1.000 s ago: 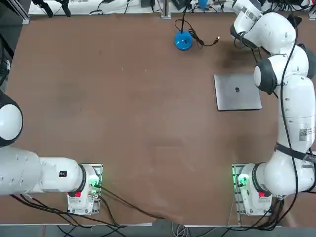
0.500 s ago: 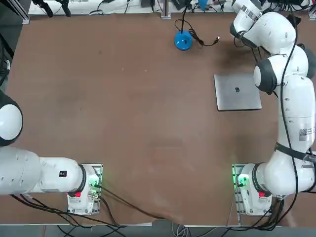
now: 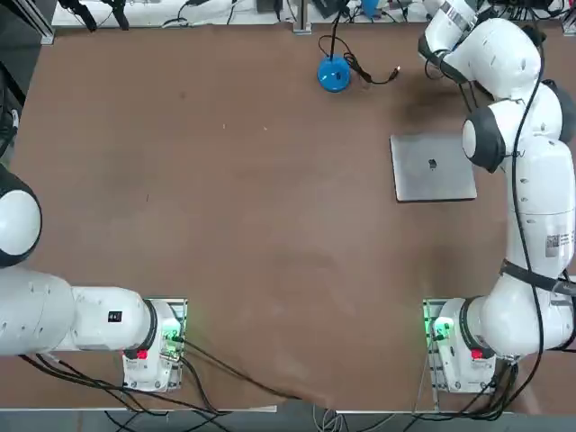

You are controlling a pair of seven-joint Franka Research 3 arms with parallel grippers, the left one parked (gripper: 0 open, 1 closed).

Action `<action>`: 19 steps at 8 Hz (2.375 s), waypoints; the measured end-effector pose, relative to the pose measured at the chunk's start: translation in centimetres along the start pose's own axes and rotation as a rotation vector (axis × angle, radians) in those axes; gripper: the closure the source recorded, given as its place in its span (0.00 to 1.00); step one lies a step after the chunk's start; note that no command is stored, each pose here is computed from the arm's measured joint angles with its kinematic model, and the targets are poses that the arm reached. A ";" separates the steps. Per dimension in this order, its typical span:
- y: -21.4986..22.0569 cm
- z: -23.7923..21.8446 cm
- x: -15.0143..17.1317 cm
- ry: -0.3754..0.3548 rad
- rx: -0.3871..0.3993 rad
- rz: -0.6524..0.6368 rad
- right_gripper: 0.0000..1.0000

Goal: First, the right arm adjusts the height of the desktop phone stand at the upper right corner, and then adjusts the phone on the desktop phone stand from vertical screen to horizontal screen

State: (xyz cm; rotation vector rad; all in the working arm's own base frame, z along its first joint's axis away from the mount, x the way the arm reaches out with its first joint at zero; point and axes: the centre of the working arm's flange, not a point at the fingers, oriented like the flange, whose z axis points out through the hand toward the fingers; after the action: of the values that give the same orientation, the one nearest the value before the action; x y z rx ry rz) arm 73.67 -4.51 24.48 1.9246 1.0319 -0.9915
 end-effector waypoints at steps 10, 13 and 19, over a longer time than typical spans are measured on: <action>2.8 -1.5 -5.1 0.286 0.148 0.115 0.78; 3.4 -1.5 -6.4 0.341 0.173 0.140 0.78; 4.3 -2.2 -9.0 0.436 0.211 0.182 0.78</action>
State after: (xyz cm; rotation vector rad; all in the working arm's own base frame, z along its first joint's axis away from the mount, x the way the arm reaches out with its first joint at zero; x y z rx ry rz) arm 74.66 -7.27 34.23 2.4319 0.9896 -0.6092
